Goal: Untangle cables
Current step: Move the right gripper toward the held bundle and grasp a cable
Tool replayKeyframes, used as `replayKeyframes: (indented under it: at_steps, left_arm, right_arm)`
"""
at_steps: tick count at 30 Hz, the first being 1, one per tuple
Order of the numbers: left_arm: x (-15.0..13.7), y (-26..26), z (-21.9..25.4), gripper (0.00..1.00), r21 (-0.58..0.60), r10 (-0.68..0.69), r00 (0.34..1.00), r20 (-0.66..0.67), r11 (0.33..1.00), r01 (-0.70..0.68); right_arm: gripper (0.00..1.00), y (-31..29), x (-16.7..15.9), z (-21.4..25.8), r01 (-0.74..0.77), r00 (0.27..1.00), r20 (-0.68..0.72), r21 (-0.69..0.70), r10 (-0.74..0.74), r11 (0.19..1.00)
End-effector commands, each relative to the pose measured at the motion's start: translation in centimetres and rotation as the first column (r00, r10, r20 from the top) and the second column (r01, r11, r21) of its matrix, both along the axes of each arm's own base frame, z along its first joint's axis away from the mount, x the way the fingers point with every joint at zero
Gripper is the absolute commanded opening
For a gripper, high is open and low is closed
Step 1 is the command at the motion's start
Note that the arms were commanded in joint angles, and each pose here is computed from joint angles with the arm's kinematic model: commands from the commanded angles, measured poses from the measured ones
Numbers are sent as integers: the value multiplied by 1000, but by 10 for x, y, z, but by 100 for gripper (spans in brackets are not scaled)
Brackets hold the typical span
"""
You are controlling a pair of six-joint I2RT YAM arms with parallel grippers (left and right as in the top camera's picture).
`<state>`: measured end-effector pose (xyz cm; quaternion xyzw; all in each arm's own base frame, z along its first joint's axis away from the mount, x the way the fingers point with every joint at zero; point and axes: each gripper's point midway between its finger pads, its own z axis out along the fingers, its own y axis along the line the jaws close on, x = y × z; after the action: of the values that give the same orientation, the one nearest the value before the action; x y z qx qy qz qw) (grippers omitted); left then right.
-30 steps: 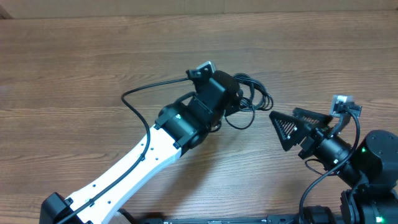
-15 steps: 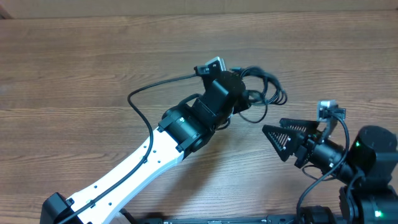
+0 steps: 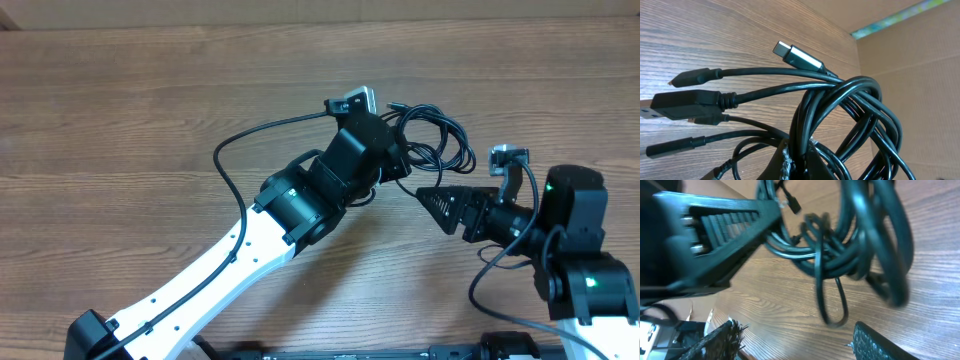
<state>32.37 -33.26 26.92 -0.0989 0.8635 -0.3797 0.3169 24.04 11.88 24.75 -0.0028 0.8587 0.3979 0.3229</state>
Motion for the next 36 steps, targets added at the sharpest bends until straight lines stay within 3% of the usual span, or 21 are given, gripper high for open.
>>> replayKeyframes:
  at_steps: [1, 7, 15, 29, 36]
  left_arm:
    - [-6, -7, 32, 4, -62, -54, 997, 57, 996, 58]
    - [-15, -14, 32, 4, -82, -110, 993, 39, 990, 113]
    - [-20, -11, 22, 4, -53, -119, 993, -1, 992, 118]
    - [-24, -3, 7, 4, -2, -105, 993, -49, 994, 105]
    - [-28, 9, -11, 4, 103, -110, 992, -70, 988, 116]
  right_arm:
    - [69, -1, 5, 1, -8, 1000, 17, -23, 9, 1000]
    - [61, -1, 7, -3, -24, 999, 19, -35, 25, 999]
    - [4, -1, 7, -2, -22, 1000, 17, -32, 23, 999]
    - [4, 18, -2, 19, -142, 988, 76, 67, 137, 988]
    - [4, 18, -2, 19, -142, 988, 78, 66, 137, 988]
